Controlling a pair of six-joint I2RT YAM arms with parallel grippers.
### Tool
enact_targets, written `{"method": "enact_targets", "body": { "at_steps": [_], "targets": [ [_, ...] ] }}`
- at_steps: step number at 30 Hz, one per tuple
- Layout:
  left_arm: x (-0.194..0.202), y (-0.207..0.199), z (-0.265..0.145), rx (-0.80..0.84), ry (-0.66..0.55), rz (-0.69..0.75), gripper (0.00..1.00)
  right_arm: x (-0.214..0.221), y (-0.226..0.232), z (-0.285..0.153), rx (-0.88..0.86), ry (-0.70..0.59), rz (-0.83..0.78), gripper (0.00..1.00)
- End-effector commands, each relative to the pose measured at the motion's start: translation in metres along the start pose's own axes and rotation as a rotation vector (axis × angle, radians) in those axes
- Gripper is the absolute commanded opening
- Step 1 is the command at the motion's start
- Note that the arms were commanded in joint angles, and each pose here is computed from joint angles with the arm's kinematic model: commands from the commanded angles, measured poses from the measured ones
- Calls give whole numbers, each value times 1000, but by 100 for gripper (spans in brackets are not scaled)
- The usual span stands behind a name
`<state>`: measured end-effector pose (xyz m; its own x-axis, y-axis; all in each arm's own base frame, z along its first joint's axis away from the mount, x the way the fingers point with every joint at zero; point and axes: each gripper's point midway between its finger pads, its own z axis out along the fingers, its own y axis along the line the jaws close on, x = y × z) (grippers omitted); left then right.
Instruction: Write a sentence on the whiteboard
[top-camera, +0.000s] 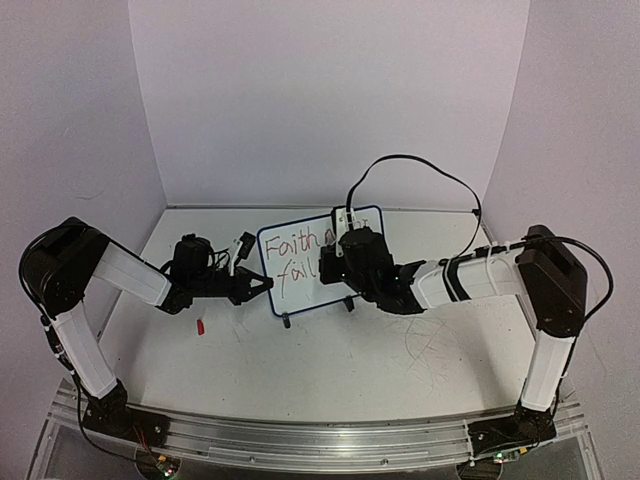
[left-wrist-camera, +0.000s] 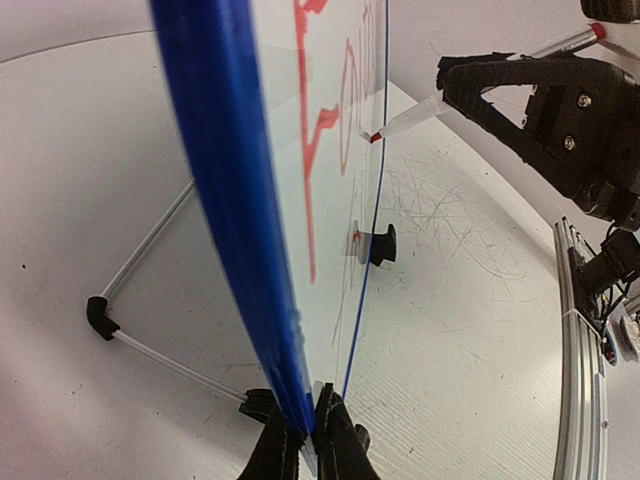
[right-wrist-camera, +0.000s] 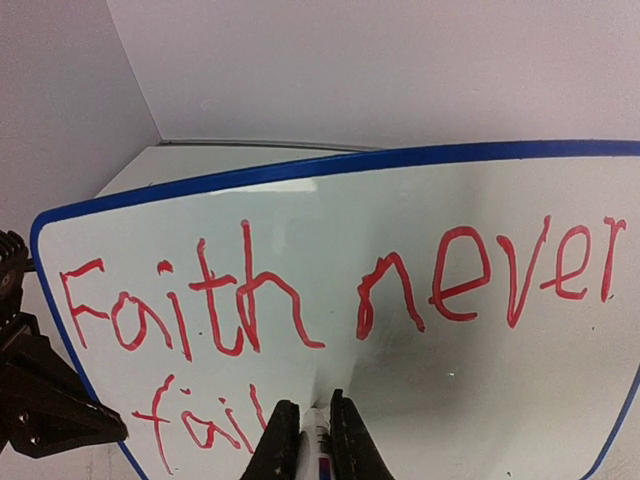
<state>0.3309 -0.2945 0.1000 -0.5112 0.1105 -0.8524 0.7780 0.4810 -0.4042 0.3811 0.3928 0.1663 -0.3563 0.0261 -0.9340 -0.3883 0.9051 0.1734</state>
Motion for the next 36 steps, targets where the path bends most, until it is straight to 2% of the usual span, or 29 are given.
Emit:
{"method": "enact_targets", "body": {
  "at_steps": [1, 19, 36],
  "targets": [
    [6, 14, 0, -77, 30, 32, 0, -9, 8, 7, -13, -32, 23, 0],
    [6, 15, 0, -79, 31, 32, 0, 12, 2, 2, -1, 15, 26, 0],
    [5, 14, 0, -77, 30, 33, 0, 13, -9, -3, 45, 12, 24, 0]
  ]
}}
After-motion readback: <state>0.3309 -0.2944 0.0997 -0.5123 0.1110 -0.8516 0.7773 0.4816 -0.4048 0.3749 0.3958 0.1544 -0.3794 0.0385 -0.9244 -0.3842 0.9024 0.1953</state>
